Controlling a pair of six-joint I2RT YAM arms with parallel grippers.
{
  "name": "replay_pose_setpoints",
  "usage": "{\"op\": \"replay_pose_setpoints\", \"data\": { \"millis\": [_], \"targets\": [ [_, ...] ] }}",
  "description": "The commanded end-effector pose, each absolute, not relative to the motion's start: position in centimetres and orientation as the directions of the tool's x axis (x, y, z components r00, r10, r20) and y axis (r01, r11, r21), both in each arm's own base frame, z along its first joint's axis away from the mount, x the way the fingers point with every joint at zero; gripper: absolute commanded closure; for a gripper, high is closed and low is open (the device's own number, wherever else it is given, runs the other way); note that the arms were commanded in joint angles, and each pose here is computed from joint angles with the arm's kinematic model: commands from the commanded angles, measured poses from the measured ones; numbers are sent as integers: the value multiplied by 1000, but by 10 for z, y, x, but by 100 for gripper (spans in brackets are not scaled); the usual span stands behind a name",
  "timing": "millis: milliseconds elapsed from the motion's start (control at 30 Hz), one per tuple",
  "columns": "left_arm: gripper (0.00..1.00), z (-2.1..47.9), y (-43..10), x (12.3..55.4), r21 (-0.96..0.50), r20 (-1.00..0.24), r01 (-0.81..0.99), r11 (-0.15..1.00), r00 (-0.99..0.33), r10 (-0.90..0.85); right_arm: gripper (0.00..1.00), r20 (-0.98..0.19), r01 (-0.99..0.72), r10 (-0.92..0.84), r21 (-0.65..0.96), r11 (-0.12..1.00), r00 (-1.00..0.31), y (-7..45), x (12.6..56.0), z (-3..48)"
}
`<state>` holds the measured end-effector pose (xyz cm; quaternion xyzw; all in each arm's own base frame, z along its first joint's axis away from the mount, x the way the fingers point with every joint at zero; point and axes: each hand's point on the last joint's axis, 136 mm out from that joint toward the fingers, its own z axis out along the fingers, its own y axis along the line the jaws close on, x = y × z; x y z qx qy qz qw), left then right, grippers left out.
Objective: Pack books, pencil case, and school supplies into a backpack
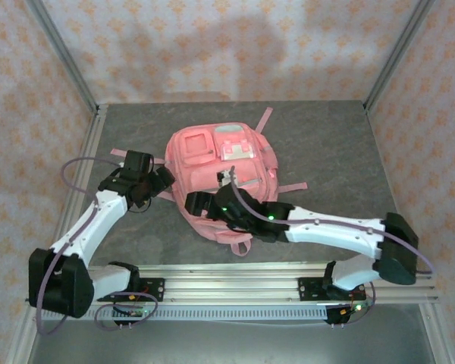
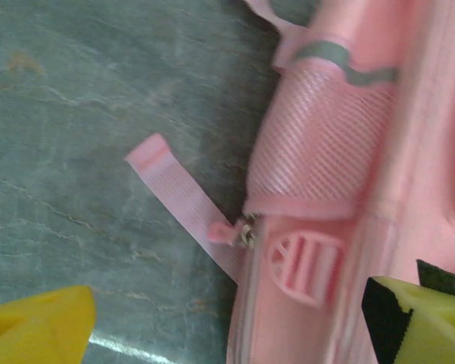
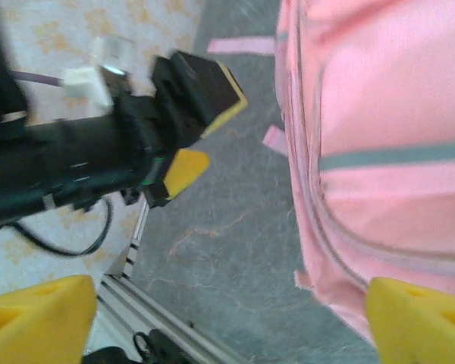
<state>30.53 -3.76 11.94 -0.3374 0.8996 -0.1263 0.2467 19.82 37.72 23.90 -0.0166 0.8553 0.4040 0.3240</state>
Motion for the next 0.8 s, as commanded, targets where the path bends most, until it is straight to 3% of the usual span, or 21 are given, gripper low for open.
{"op": "replay_pose_setpoints", "data": {
  "millis": [0, 167, 400, 533, 700, 733, 767],
  "targets": [
    [9, 131, -23, 330, -447, -372, -610, 655, -538, -756, 9, -674, -338, 171, 554, 761, -718, 346, 207, 234],
    [13, 131, -11, 363, -383, -420, -640, 666, -522, -743, 12, -729, -241, 213, 464, 853, -650, 285, 230, 245],
    [17, 82, -42, 424, -275, -312, -583, 764, -698, -645, 10, -772, -216, 284, 473, 854, -569, 224, 236, 278],
    [17, 61, -68, 451, -330, -231, -522, 787, -764, -603, 10, -790, -214, 280, 454, 865, -546, 204, 232, 282],
    [16, 101, -89, 461, -379, -319, -409, 830, -785, -532, 0, -825, -161, 267, 391, 906, -498, 177, 234, 275],
    [15, 111, -88, 457, -383, -346, -398, 833, -775, -529, 0, -838, -126, 262, 361, 924, -478, 167, 237, 275],
    [0, 118, -86, 450, -398, -374, -386, 832, -760, -532, 0, -852, -119, 244, 333, 935, -464, 162, 238, 277]
  ]
}}
